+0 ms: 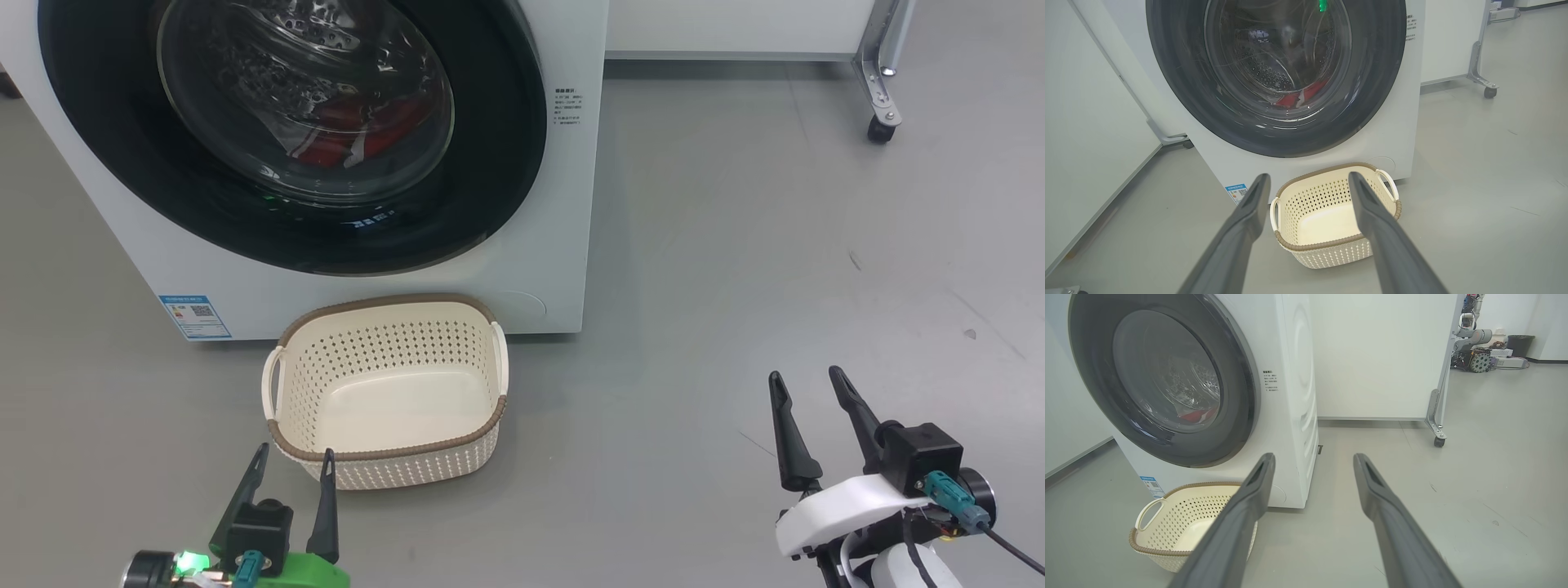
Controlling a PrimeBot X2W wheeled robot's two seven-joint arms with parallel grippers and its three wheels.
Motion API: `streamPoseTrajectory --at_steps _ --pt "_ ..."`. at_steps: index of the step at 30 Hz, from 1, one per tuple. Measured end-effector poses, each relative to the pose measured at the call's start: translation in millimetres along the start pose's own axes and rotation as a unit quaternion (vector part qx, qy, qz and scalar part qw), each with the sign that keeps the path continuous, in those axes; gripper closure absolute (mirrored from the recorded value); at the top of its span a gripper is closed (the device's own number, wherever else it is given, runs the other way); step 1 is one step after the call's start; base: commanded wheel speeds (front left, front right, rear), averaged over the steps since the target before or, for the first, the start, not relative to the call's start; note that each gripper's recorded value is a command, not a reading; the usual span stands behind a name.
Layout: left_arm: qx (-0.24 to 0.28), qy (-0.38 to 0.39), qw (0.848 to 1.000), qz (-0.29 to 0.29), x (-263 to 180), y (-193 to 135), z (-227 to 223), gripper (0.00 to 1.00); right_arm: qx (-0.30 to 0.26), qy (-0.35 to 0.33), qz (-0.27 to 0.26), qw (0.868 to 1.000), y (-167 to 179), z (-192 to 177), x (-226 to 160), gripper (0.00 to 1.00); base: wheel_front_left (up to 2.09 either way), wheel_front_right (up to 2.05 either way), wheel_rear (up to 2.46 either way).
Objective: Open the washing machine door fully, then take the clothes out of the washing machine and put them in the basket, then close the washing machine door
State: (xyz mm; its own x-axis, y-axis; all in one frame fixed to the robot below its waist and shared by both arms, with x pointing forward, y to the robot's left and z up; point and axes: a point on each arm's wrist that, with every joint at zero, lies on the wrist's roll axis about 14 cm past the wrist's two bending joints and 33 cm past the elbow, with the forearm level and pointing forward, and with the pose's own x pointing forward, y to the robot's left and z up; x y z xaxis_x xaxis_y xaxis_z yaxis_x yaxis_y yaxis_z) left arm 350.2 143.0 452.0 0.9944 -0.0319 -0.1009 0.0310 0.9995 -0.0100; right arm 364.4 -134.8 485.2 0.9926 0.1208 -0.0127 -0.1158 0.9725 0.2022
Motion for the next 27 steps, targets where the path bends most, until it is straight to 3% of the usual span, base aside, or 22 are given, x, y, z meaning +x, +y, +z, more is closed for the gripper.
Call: streamPoseTrajectory --at_steps 27 --pt "-0.004 0.007 1.0 0.004 2.1 1.8 -3.4 0.0 -0.002 0.009 -0.001 1.0 -0.9 -5.3 1.6 0.0 0.0 0.0 0.0"
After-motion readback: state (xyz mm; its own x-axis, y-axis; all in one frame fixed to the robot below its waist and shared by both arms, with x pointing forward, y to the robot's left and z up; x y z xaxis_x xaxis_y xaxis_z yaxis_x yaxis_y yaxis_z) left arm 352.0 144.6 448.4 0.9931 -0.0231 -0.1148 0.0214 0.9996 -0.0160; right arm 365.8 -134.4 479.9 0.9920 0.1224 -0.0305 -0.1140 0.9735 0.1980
